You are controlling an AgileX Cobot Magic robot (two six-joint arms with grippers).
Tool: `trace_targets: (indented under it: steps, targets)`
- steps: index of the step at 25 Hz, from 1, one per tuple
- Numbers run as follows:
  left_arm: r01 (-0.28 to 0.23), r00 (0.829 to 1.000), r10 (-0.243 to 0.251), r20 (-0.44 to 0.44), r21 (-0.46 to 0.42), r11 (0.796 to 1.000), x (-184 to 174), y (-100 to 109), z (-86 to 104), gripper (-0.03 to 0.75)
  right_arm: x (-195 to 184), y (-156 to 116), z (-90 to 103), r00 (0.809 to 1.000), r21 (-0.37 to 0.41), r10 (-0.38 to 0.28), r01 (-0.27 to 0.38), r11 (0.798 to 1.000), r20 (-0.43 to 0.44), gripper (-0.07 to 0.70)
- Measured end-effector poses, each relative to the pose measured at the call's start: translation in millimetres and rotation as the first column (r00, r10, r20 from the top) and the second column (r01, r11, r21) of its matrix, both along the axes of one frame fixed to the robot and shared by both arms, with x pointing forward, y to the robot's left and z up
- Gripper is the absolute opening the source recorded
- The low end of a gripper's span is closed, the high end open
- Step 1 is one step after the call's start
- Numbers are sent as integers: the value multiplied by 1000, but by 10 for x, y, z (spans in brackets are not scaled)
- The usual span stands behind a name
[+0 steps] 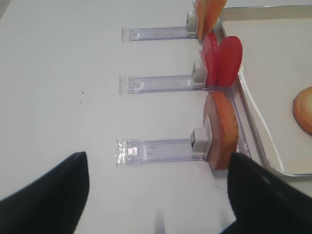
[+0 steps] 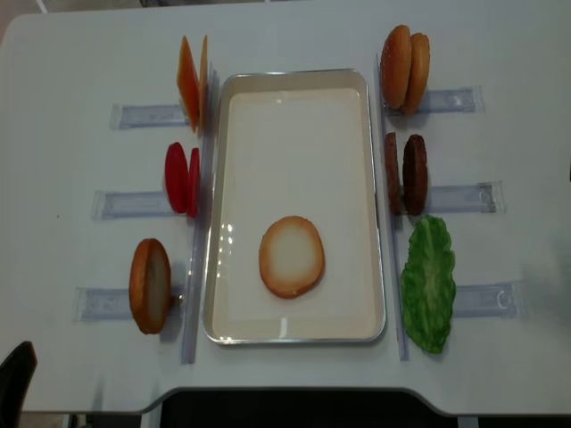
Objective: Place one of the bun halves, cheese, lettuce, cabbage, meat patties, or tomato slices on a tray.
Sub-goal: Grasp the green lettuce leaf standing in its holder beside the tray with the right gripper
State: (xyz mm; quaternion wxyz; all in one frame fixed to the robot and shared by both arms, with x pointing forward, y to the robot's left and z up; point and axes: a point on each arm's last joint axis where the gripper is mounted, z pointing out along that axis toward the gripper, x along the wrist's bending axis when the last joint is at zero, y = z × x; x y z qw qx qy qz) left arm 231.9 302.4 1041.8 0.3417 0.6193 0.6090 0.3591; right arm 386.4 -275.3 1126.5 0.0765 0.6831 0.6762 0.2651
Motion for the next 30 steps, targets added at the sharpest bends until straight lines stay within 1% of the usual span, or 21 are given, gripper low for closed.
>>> trace_targets:
  steps: [2,4,10,14,21,26,30]
  targets:
    - [0,1000,0,0,0,1000,0,0,0,692,-16,78,-2,1000,14,17,-17,1000,-12,437]
    - [0,1000,0,0,0,1000,0,0,0,692,-38,158,-12,999,6,35,-35,999,-27,437]
    - [0,1000,0,0,0,1000,0,0,0,692,-46,411,-99,994,-88,71,-78,993,-79,437]
    - [0,1000,0,0,0,1000,0,0,0,692,-39,589,-167,991,-119,80,-93,989,-112,437]
    - [0,1000,0,0,0,1000,0,0,0,692,-15,912,-302,981,-118,110,-129,985,-160,437]
    - [0,1000,0,0,0,1000,0,0,0,692,99,1096,-467,974,-139,97,-127,982,-203,437]
    - [0,1000,0,0,0,1000,0,0,0,692,191,1171,-563,974,-154,91,-124,980,-208,437]
